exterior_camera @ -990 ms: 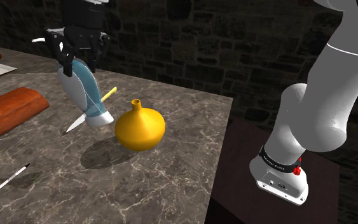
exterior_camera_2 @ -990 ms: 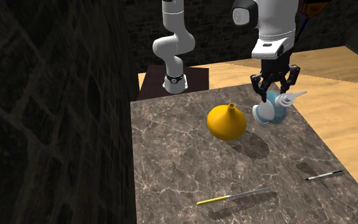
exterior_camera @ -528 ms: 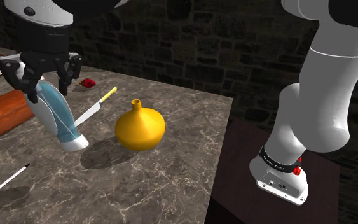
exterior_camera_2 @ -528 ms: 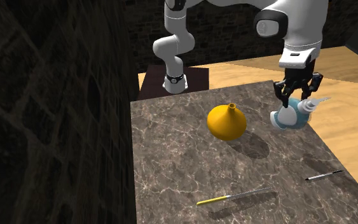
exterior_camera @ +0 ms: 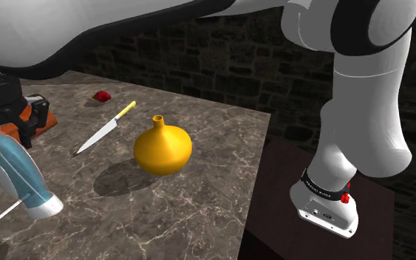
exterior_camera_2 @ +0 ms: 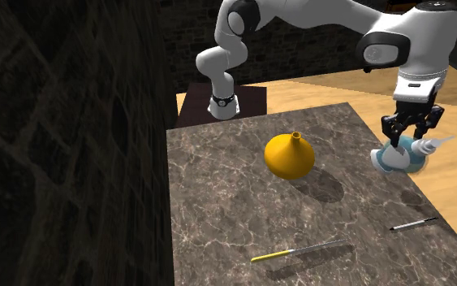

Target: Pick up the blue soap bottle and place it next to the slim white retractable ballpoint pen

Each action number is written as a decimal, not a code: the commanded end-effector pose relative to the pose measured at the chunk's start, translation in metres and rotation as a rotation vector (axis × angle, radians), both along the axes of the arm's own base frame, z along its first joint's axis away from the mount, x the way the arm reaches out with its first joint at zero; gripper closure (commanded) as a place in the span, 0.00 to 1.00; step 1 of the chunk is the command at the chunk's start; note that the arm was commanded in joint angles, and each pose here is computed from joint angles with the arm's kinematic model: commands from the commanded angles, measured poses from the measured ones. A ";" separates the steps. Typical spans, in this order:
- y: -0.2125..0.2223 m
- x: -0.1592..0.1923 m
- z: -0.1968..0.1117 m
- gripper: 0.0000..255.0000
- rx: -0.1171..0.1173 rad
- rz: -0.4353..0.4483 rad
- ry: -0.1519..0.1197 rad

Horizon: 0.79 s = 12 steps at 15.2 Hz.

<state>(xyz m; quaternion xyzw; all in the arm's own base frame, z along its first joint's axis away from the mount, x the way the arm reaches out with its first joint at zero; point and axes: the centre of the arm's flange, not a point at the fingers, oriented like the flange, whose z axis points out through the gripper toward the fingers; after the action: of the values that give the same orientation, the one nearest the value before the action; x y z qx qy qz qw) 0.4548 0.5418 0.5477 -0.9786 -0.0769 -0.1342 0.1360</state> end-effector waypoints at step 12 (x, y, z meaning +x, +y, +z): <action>0.044 -0.003 -0.065 1.00 0.000 -0.001 -0.001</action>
<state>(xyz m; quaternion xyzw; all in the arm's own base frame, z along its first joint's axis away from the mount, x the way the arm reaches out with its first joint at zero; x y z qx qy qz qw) 0.4518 0.5853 0.4878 -0.9786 -0.0763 -0.1343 0.1356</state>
